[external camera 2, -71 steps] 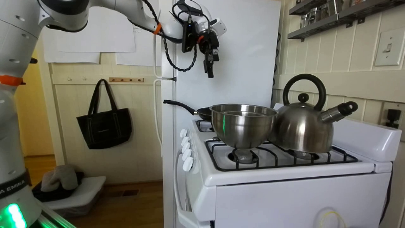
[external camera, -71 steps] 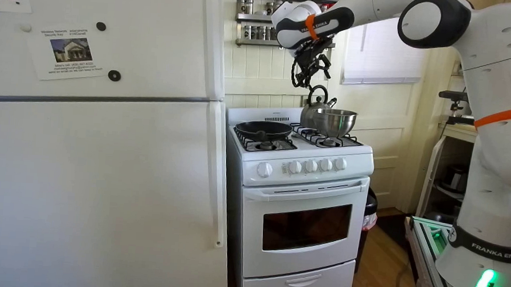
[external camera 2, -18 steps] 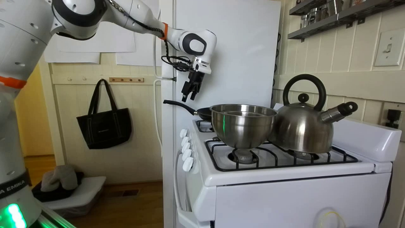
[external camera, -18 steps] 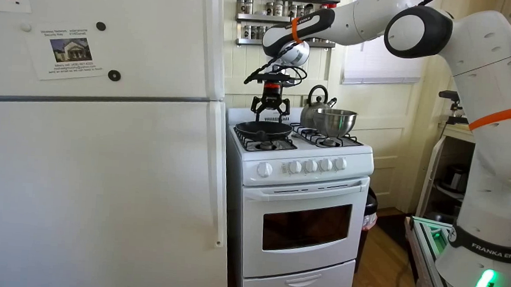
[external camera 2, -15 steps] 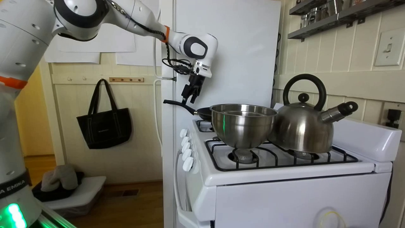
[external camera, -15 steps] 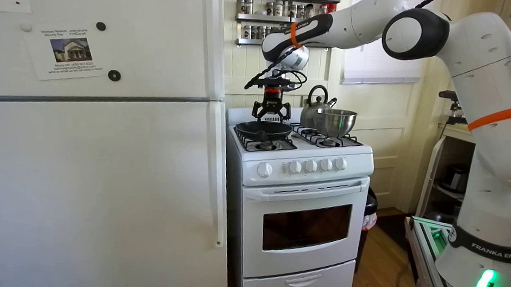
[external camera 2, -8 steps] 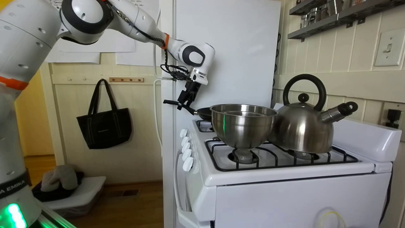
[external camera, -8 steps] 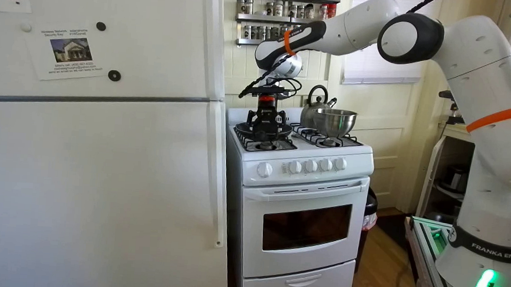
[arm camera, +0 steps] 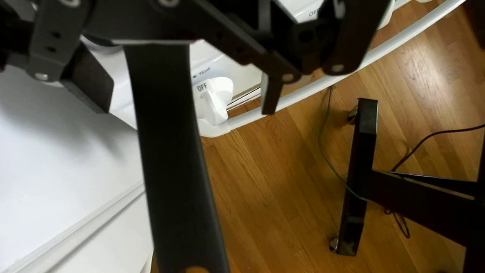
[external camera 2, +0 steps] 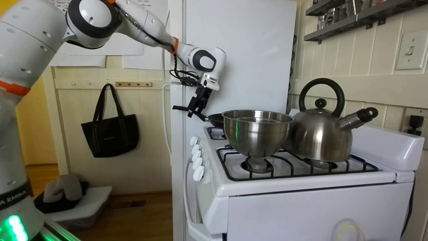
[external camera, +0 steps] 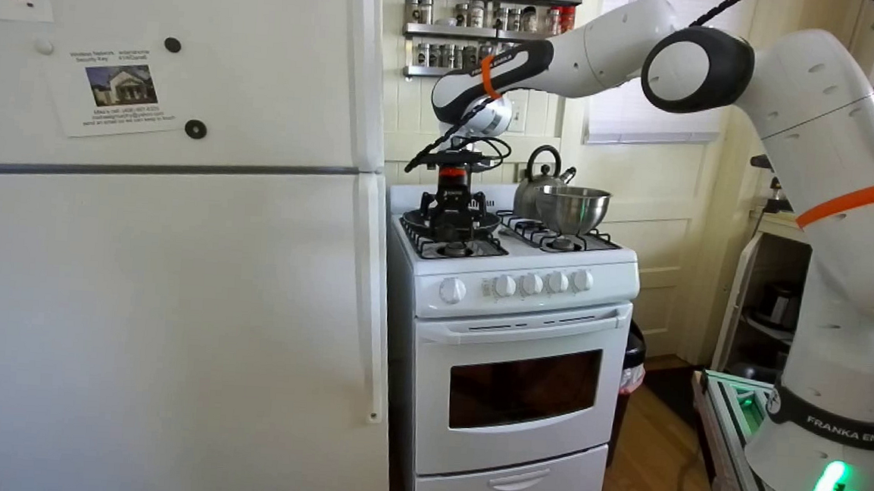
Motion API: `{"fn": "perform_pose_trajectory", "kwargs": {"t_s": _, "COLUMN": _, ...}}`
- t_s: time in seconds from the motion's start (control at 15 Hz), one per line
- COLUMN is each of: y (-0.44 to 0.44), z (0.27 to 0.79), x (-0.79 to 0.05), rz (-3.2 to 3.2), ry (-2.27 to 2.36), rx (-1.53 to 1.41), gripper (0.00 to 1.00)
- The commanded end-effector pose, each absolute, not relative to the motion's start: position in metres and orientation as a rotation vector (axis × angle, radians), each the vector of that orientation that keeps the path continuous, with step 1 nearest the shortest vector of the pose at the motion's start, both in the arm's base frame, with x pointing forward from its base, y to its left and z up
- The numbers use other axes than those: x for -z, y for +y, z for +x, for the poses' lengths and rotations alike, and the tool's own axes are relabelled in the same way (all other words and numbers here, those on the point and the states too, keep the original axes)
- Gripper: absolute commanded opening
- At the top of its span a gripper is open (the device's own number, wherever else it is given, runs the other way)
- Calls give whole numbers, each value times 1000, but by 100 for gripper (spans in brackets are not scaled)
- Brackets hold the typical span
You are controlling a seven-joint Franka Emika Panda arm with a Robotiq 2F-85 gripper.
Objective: Move the silver bowl and the pan away
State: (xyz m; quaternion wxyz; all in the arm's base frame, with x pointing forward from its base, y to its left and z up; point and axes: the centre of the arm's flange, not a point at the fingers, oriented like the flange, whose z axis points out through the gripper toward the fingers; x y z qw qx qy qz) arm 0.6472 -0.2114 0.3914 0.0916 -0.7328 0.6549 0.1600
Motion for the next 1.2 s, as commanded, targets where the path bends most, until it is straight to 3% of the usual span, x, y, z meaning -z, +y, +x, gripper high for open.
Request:
{"fn": "perform_pose_trajectory", "kwargs": {"t_s": 0.0, "y": -211, "z": 648, "x": -391, "rz": -2176, "ry": 1955, "rx": -474, "gripper": 100}}
{"fn": "perform_pose_trajectory", "kwargs": {"t_s": 0.4, "y": -225, "z": 658, "x": -387, "rz": -2324, "ry": 1617, "rx": -409, "gripper": 100}}
{"fn": "perform_pose_trajectory", "kwargs": {"t_s": 1.13, "y": -225, "z": 655, "x": -387, "rz": -2323, "ry": 1655, "rx": -410, "gripper": 100}}
